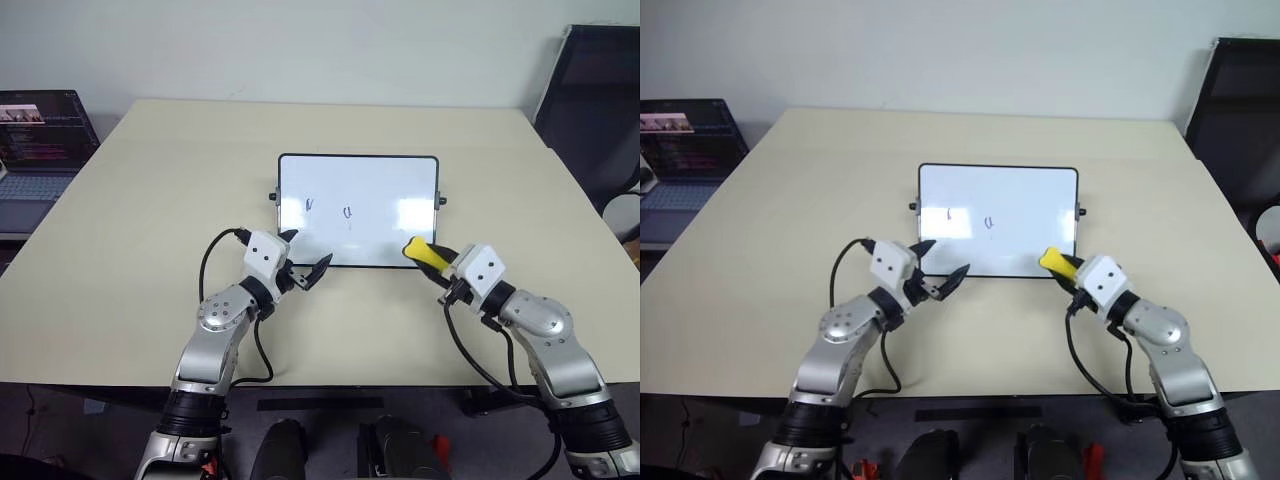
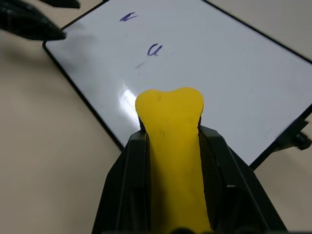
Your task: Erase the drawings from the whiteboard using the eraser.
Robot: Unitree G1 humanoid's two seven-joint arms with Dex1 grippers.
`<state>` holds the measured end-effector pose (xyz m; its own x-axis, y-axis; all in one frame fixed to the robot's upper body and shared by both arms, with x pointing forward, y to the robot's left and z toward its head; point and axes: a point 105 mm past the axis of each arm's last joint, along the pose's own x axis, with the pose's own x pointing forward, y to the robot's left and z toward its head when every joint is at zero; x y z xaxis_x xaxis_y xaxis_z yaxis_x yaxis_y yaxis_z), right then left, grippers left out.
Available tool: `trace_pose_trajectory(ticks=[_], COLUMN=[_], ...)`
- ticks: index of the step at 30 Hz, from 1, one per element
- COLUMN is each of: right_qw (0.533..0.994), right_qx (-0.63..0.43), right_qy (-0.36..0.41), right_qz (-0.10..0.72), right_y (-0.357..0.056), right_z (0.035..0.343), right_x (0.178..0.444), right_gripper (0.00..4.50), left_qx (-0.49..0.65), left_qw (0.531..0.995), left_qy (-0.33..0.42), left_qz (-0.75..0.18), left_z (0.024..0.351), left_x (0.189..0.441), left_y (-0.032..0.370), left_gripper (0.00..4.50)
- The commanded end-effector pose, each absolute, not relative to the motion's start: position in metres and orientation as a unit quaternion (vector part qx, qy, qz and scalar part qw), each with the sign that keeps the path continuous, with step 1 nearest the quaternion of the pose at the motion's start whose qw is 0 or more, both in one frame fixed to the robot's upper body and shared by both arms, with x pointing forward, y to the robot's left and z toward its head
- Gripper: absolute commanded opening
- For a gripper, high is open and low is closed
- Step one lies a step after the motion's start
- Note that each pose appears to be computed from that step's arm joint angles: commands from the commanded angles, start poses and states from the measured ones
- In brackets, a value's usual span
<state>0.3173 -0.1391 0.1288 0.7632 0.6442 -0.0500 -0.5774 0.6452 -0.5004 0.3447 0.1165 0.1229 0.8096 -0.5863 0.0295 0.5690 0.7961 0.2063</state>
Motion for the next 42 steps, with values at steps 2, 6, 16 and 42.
trace_pose_trajectory(ticks=[2, 6, 16, 42], right_qw=[0.900, 0.911, 0.934, 0.928], right_qx=[-0.255, -0.235, -0.193, -0.178], right_qy=[-0.107, -0.116, -0.083, -0.078], right_qz=[0.336, 0.318, 0.290, 0.318], right_y=[-0.134, -0.142, -0.151, -0.082], right_z=[0.146, 0.161, 0.167, 0.188], right_x=[0.317, 0.320, 0.317, 0.348], right_gripper=[0.96, 0.96, 0.96, 0.96], left_qx=[0.103, 0.104, 0.103, 0.118], left_qw=[0.942, 0.940, 0.938, 0.942], left_qy=[-0.074, -0.074, -0.075, -0.073], left_qz=[-0.310, -0.315, -0.323, -0.306], left_z=[0.137, 0.137, 0.137, 0.138], left_x=[0.346, 0.346, 0.347, 0.357], left_y=[0.117, 0.117, 0.114, 0.118], left_gripper=[4.50, 4.50, 4.50, 4.50])
